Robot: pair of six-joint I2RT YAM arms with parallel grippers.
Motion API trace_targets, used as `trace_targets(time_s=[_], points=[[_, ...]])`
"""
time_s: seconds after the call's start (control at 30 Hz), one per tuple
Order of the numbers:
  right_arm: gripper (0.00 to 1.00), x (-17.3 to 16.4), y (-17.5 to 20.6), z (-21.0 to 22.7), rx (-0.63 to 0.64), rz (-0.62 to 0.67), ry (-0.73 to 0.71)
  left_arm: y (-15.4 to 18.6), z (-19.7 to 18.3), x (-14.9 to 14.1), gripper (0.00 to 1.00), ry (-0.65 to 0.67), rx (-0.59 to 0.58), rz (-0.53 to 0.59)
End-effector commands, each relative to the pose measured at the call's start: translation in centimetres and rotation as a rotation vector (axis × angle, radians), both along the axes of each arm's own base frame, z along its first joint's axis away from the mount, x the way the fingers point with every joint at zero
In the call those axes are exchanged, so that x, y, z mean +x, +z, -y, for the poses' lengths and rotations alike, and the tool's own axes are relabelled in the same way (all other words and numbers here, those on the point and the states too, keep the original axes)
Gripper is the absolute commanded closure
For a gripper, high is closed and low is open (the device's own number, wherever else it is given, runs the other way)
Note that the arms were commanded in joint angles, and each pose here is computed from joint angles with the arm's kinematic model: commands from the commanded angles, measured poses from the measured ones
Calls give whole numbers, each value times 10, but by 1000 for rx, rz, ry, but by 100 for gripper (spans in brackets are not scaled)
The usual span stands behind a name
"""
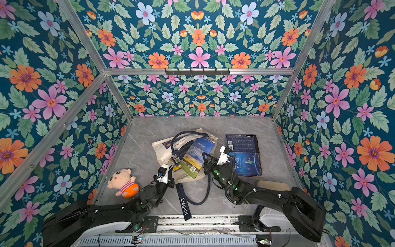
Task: Take out the books from the canvas bag
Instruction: Pick up the book from the canvas bag, then place the book on the book.
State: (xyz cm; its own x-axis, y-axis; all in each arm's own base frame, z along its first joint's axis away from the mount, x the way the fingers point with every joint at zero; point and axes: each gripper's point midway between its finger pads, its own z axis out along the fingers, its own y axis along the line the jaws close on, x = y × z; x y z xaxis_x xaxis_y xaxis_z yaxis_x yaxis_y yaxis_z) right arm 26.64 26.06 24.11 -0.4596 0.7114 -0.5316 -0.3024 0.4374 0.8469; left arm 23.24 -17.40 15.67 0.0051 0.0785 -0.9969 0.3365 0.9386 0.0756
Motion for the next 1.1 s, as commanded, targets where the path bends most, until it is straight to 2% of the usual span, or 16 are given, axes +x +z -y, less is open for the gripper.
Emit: trace_targets(time_s=[0.0, 0.57, 0.73, 1.07], points=[[100, -8, 18, 15, -10, 50, -30, -1, -10, 1, 100, 43, -16, 6], [100, -48, 69, 57, -25, 161, -49, -2, -13, 3, 100, 68, -16, -2], [100, -47, 83, 77, -37, 196, -128, -2, -13, 3, 100, 67, -18, -3], [100, -32, 107, 110, -137, 232, -347, -4, -12, 3, 100, 68, -3, -13]])
